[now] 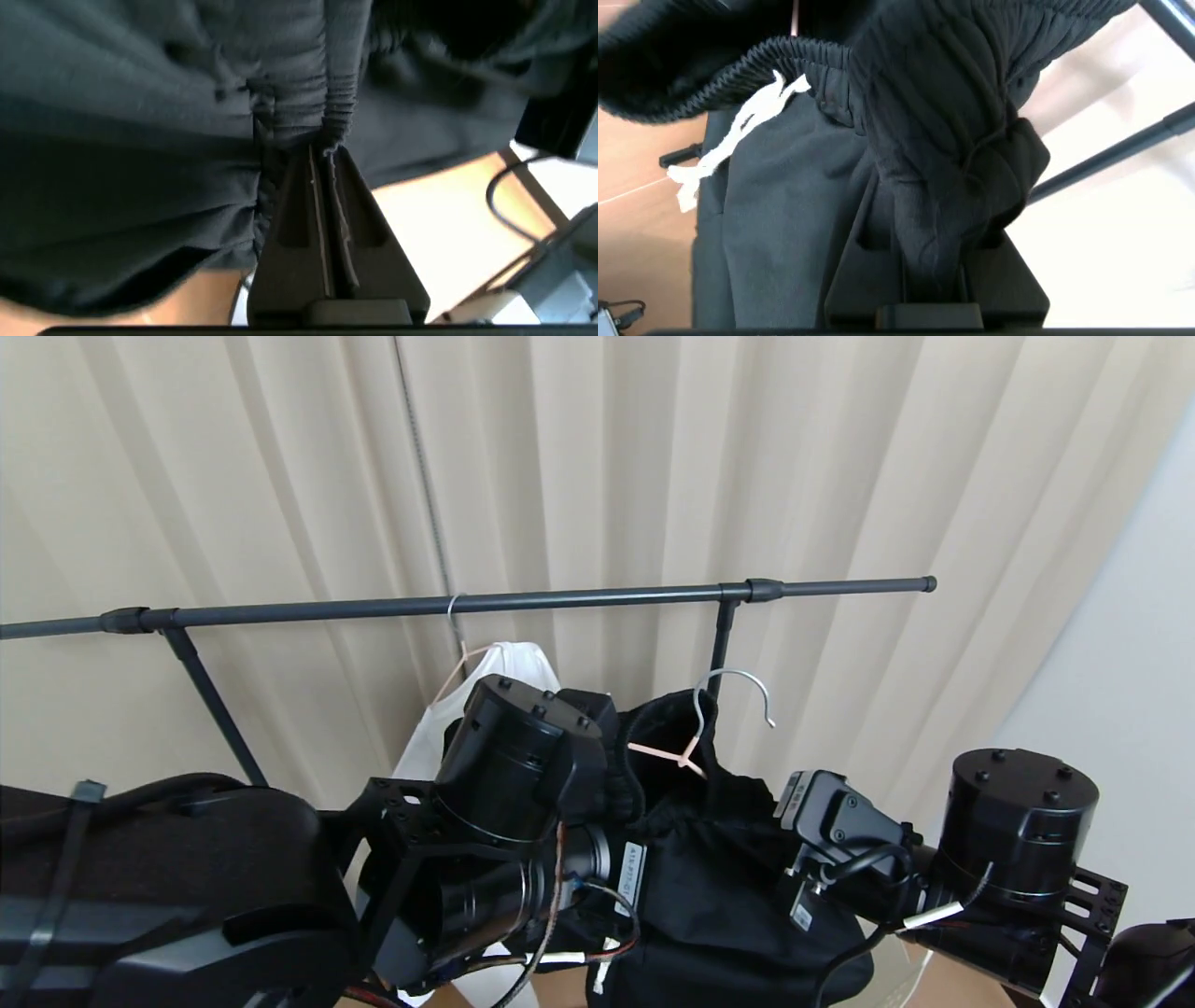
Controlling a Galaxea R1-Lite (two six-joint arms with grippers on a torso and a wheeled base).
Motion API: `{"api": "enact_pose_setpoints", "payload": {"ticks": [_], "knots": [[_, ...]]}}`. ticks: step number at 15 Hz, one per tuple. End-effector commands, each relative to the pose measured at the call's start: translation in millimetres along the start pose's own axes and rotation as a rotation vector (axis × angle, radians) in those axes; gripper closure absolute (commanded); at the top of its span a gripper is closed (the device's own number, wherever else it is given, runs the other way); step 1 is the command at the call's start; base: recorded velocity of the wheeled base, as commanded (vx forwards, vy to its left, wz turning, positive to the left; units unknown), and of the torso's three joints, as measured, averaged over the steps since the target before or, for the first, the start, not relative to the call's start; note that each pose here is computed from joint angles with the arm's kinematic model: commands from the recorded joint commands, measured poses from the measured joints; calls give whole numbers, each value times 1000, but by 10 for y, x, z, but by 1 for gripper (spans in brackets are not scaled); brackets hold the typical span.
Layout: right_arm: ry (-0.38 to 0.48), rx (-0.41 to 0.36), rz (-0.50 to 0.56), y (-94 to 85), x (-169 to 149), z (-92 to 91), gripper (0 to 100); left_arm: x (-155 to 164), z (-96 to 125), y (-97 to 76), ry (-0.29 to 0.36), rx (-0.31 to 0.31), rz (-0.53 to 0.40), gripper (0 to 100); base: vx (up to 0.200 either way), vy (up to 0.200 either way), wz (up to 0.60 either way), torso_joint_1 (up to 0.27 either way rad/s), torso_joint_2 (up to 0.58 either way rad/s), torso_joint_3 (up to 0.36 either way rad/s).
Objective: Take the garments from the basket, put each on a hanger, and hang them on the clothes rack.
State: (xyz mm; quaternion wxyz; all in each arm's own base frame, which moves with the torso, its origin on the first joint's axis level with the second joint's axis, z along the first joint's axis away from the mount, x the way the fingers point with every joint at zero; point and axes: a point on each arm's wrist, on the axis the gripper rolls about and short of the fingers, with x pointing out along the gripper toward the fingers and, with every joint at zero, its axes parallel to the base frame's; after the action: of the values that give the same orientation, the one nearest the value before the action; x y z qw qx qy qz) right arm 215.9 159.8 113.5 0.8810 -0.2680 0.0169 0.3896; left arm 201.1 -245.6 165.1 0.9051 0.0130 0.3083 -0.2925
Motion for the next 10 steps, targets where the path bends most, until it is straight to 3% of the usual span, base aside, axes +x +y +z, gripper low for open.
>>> {"api": "enact_pose_setpoints", "payload": {"ticks": [1,6,9,10], "knots": [[-15,-4,-1,9,-33,29,100,134,-54,-11,11,4,15,100,0,0,0,0,0,0],[-45,-10,6,27,-53,43,100,297,-104,-47,-91,-4,71,100,0,0,0,0,0,0],[-45,-10,6,27,-53,43,100,278,-119,-54,-102,-4,70,100,0,0,0,0,0,0],[-45,-12,6,27,-53,43,100,280,-152,-48,-94,2,75,0,0,0,0,0,0,0]]}}
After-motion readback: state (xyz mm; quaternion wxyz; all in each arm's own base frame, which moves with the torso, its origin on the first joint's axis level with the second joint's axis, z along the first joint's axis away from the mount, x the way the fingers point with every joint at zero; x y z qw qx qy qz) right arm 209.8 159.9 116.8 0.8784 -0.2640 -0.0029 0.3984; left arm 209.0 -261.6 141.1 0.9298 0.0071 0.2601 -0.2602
